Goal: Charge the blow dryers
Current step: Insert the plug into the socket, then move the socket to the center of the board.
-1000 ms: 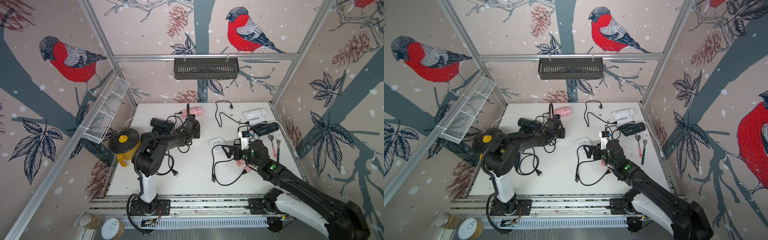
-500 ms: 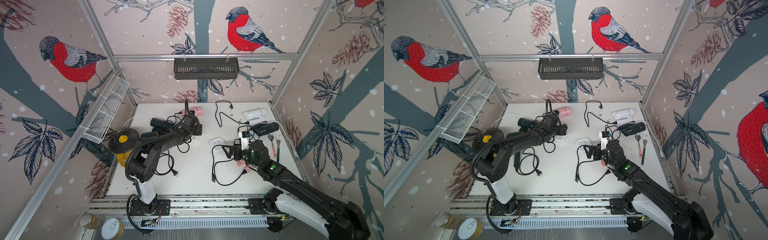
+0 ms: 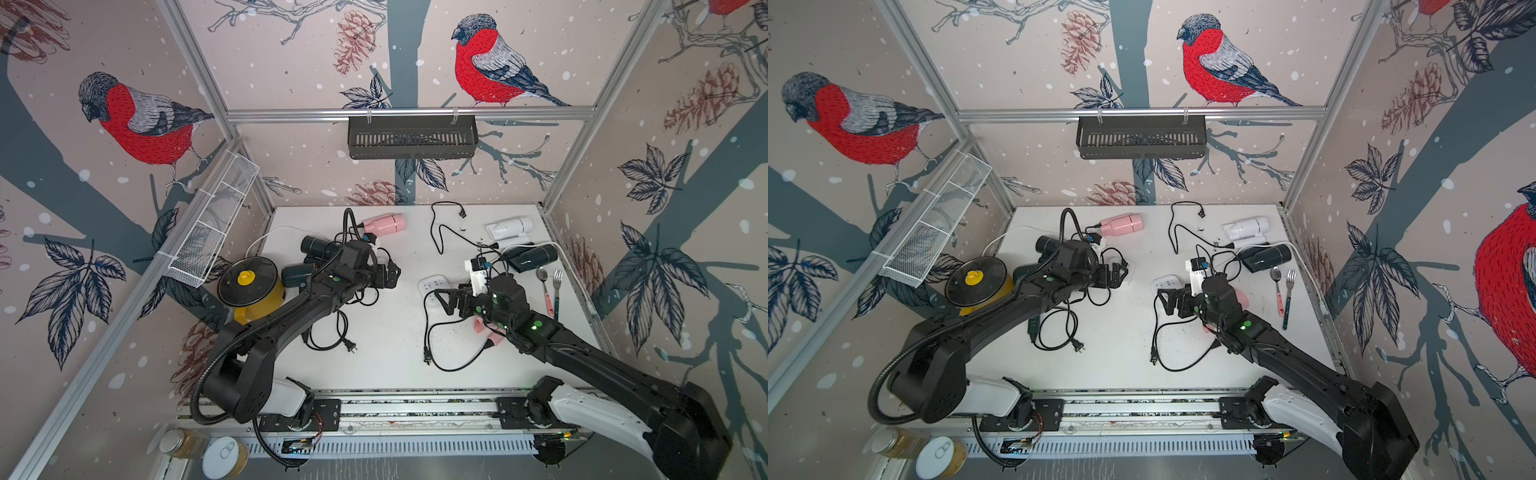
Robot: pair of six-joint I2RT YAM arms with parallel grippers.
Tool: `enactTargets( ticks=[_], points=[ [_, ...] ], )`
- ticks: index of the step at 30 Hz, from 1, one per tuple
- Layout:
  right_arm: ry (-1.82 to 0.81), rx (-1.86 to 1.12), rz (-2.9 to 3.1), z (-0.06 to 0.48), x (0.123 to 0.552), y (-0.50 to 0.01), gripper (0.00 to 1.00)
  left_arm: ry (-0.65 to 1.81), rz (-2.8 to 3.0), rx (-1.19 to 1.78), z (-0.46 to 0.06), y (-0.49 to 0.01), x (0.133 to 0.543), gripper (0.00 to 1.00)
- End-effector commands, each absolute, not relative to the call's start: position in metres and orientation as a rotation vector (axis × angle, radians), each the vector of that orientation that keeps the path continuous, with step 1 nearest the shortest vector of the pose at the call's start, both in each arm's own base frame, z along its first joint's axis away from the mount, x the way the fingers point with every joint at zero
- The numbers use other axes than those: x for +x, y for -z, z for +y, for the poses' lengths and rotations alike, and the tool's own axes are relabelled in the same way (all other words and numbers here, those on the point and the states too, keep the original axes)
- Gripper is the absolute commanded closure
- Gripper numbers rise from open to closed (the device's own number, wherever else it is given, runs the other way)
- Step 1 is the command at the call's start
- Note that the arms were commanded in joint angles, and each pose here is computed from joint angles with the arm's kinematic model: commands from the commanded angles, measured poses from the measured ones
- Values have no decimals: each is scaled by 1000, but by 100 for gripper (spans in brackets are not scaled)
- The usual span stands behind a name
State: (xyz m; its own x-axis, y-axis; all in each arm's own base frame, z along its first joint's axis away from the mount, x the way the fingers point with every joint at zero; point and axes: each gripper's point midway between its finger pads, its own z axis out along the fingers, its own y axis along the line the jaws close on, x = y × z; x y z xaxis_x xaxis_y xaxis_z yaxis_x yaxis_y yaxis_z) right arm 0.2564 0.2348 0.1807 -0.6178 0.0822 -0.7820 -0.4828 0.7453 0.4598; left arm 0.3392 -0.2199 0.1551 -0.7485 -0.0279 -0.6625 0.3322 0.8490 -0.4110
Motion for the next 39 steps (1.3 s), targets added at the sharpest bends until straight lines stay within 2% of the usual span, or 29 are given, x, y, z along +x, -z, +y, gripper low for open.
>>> enactTargets(
  ticks=[1,8,16,18,20,24,28,32,39],
  points=[
    [-854,-324,2048,247,261,-191,1,702,2452,105,-201,-134,320,12],
    [-846,-350,2063,256,260,-186,1,618,2540,14,-181,-100,321,20],
    [-817,-321,2065,246,256,-185,1,414,2535,-13,-169,-83,361,31],
    [-812,-312,2064,244,256,-184,1,444,2507,-9,-173,-88,376,35],
    [-809,-305,2065,242,255,-182,1,491,2484,-9,-179,-93,390,42],
    [-807,-292,2068,239,254,-181,1,417,2452,-26,-176,-99,424,54],
    [-804,-283,2067,237,253,-180,1,461,2387,-40,-181,-110,453,56],
    [-794,-280,2077,234,252,-178,1,494,2380,-50,-185,-113,465,56],
    [-776,-279,2068,231,251,-178,1,580,2383,-73,-182,-115,426,47]
  ],
)
